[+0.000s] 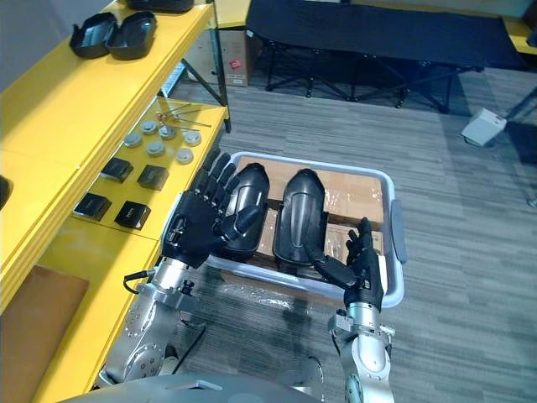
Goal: Walk over and take three plastic housings, then place them on the shelf
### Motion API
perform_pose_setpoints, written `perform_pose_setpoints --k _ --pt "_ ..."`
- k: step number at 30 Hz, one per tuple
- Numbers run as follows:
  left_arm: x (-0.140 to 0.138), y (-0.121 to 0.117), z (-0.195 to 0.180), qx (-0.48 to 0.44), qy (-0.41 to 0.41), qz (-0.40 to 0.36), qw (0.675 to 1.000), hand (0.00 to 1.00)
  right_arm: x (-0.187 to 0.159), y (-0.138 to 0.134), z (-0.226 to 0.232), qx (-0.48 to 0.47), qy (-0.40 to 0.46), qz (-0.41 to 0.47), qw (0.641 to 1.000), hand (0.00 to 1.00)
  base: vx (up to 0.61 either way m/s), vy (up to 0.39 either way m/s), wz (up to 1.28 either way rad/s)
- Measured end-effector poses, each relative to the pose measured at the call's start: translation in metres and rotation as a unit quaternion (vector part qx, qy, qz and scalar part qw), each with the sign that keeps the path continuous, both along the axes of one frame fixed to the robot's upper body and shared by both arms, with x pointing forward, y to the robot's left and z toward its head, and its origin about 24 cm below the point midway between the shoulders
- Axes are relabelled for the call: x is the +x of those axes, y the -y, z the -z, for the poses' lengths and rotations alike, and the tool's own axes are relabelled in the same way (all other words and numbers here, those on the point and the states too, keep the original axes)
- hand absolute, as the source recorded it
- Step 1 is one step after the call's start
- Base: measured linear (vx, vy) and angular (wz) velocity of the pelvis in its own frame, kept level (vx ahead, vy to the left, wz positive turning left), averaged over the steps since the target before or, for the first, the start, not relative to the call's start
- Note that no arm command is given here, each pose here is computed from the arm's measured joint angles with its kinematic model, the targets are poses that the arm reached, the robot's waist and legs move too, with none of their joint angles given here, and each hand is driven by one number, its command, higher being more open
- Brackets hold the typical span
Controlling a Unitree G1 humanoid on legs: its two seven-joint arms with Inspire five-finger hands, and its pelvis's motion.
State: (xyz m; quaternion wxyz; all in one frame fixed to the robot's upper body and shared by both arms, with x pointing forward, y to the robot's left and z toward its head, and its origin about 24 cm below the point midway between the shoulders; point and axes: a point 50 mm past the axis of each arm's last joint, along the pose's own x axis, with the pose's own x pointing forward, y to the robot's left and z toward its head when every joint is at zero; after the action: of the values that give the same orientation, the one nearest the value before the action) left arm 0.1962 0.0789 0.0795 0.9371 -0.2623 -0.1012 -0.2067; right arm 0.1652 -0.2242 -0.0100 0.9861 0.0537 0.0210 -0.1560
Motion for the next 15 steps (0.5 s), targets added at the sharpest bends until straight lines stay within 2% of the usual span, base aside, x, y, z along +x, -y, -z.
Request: perform_pose_setpoints --k 4,8,10,12,15 --pt "-0.006 -0.004 0.009 0.026 -0.018 0.019 0.999 1.00 0.001 -0.011 0.001 0.017 -0.004 0.014 1.000 1.00 -0.05 0.167 -0.21" --pt "-0.010 -0.008 0.015 0.037 -0.024 0.029 0.999 1.00 0.014 -0.022 0.000 -0.013 -0.022 0.036 0.999 1.00 -0.05 0.110 -0.16" --pt "-0.009 -0.008 0.014 0.038 -0.019 0.034 0.999 1.00 0.024 -0.015 -0.002 -0.017 -0.019 0.067 0.997 1.00 -0.03 0.035 0.00" --pt "-0.006 -0.004 0.010 0.044 -0.006 0.040 0.998 1.00 0.040 0.006 -0.005 -0.024 -0.017 0.141 0.990 1.00 -0.06 0.014 0.11" --pt "-0.001 -0.002 0.003 0.044 0.010 0.041 0.998 1.00 0.060 0.030 -0.016 -0.039 -0.009 0.204 0.978 1.00 -0.10 0.008 0.09"
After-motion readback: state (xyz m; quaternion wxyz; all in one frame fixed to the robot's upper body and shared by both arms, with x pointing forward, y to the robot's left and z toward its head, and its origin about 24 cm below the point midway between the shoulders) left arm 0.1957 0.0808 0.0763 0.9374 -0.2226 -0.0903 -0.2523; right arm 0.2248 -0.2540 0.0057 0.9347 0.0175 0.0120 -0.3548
